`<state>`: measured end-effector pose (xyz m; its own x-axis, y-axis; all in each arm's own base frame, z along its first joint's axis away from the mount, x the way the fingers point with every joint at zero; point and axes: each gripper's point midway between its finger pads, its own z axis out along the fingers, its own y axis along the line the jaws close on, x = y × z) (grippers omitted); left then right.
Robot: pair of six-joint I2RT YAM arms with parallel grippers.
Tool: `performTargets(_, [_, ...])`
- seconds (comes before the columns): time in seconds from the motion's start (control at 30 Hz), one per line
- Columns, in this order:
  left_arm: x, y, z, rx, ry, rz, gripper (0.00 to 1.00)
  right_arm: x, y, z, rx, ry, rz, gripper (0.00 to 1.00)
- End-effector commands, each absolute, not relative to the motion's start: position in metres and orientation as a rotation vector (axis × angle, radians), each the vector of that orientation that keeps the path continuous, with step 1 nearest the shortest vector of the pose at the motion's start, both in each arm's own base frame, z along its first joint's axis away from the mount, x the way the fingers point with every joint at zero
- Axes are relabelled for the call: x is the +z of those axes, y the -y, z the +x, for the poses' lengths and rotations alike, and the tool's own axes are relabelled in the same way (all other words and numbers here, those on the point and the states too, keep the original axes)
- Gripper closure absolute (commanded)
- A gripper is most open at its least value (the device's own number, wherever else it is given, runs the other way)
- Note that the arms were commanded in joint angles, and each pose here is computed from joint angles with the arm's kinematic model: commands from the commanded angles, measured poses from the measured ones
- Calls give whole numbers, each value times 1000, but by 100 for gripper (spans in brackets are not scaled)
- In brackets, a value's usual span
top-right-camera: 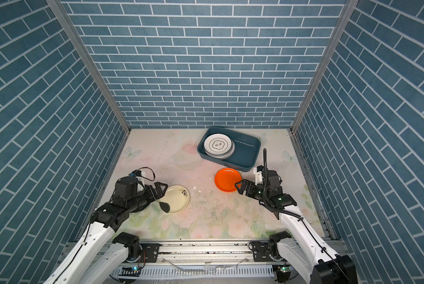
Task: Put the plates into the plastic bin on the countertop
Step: 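Move the left gripper to the black plate and close on its rim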
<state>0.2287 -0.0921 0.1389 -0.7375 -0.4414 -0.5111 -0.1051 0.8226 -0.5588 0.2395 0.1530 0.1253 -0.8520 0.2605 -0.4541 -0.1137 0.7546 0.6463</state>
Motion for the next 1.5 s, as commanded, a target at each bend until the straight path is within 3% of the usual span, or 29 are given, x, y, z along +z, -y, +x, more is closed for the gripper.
performTargets(0.0, [132,87,230,-655,-2334,-450,0,129,-158,235,1003,-2396,107,2])
performTargets(0.53, [95,82,220,-630,-2390,-535,1,120,-160,228,1052,-2407,137,3])
performTargets(0.83, [104,10,198,-160,-2351,-772,0,118,-161,227,1054,-2418,142,3])
performTargets(1.1, [103,-26,180,-37,-2275,-1000,1,120,-159,223,1046,-2420,134,4])
performTargets(1.47, [65,-24,180,-172,-2269,-1239,1,129,-156,218,1025,-2425,107,4])
